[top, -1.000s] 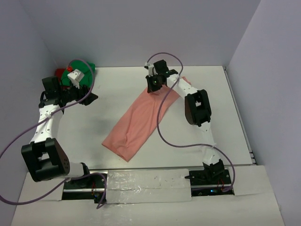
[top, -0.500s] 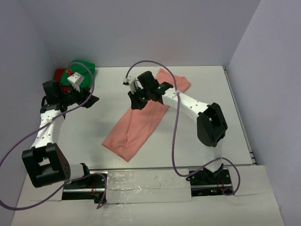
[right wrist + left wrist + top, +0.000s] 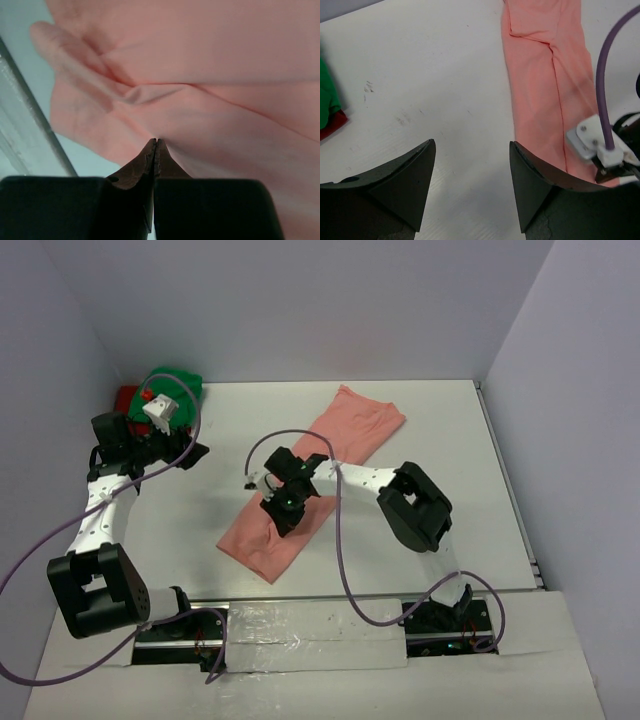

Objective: Fold and stack the t-shirts
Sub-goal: Fold the tshirt

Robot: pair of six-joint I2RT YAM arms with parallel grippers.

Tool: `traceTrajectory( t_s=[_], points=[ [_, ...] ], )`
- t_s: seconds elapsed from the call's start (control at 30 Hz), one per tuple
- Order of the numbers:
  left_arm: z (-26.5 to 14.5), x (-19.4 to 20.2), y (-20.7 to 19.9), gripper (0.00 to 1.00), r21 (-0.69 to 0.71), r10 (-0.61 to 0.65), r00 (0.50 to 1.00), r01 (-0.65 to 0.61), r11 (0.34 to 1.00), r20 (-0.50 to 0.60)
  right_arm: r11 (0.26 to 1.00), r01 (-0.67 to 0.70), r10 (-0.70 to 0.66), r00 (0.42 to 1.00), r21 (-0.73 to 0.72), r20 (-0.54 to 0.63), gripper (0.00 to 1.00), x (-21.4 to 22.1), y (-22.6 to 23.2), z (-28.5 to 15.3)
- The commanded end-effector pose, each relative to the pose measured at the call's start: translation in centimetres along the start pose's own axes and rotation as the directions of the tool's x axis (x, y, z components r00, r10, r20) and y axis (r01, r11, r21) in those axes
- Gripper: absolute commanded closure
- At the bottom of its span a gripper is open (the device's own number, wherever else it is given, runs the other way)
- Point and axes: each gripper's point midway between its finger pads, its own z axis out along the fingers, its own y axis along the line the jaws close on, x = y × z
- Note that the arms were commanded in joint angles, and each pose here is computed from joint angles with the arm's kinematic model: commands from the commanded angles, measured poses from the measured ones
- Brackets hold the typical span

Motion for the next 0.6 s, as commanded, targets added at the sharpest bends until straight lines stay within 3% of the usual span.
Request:
traceTrajectory(
  t_s=[0.0,0.1,0.23,0.4,0.57],
  points=[
    [-0.3,-1.4,0.4,0.3,-0.018,0.047,0.998,-0.046,0.999,0.039,0.997,0.044,-0.044,0.999,-0.063,0.003,1.0,0.0,3.2,0.1],
    [-0.4,-1.4,0.6,0.3,-0.026,0.052,0.998,-0.051,0.998,0.038,0.995,0.068,-0.07,0.997,-0.075,-0.02,1.0,0.7,4.5,1.2],
    [-0.5,-1.5,0.6,0.3,-0.037,0.063,0.997,-0.061,0.997,0.04,0.998,0.051,-0.054,0.986,-0.022,-0.156,1.0,3.1,3.9,2.1],
    [-0.7,-1.7,0.4,0.3,-0.037,0.073,0.997,-0.072,0.997,0.04,0.988,0.056,0.007,0.912,0.142,-0.41,1.0,9.1,0.4,2.1],
    [-0.9,-1.8,0.4,0.3,-0.046,0.085,0.995,-0.083,0.996,0.044,0.979,0.084,0.016,0.875,0.185,-0.484,1.0,12.3,-0.2,0.8]
  ],
)
